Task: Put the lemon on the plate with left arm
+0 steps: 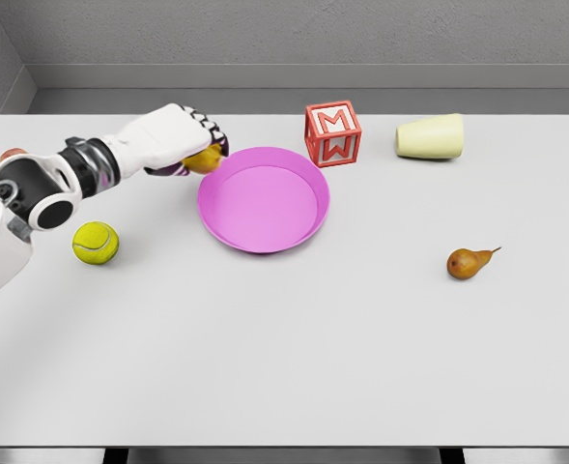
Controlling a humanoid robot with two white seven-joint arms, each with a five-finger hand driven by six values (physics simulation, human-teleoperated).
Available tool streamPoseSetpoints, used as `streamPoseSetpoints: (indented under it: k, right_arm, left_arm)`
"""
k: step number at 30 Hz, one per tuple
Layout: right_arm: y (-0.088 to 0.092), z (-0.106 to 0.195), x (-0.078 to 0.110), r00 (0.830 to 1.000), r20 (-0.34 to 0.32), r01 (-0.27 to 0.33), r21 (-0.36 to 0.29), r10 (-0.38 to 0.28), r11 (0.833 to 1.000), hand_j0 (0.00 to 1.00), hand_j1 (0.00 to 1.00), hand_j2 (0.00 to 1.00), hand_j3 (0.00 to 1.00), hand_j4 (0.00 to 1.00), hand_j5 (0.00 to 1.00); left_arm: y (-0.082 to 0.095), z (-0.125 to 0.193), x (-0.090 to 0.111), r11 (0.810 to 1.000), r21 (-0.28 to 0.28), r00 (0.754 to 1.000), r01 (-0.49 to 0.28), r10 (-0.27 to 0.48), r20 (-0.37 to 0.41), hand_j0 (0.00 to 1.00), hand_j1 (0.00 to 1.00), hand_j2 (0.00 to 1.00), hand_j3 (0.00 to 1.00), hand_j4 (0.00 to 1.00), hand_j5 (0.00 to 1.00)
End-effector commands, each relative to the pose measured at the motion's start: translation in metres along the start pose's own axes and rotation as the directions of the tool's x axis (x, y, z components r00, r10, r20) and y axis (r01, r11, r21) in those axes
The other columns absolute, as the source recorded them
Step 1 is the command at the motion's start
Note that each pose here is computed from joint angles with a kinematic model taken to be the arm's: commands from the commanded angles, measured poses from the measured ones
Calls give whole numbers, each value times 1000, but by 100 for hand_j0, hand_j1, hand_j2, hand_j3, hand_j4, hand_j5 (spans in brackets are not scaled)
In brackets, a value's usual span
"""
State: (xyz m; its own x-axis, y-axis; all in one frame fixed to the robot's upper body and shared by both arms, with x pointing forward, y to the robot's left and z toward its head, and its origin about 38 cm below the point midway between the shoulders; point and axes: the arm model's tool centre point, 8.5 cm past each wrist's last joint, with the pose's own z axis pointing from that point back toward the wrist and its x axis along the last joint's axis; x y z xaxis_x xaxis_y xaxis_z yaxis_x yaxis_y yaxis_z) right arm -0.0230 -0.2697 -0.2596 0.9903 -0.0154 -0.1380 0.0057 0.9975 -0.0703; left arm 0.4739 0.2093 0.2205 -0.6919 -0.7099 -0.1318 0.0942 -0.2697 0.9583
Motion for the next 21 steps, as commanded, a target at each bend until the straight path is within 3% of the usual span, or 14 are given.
streamPoseSetpoints:
  k: [1,14,21]
  right_arm:
    - [0,0,0,1000,0,0,-1,0,1000,100,100,100,100,100,100]
    - [0,0,0,1000,0,0,0,0,1000,100,100,100,100,100,100]
    - [0,0,0,1000,0,0,0,0,1000,100,100,100,100,100,100]
  left_arm:
    - [11,2,6,999,33,1000,17,-18,25,60,60,60,60,60,60]
    - [28,-3,39,995,96,993,40,-50,106,60,60,60,60,60,60]
    - [28,-5,52,993,115,986,39,-57,158,61,61,61,61,61,61]
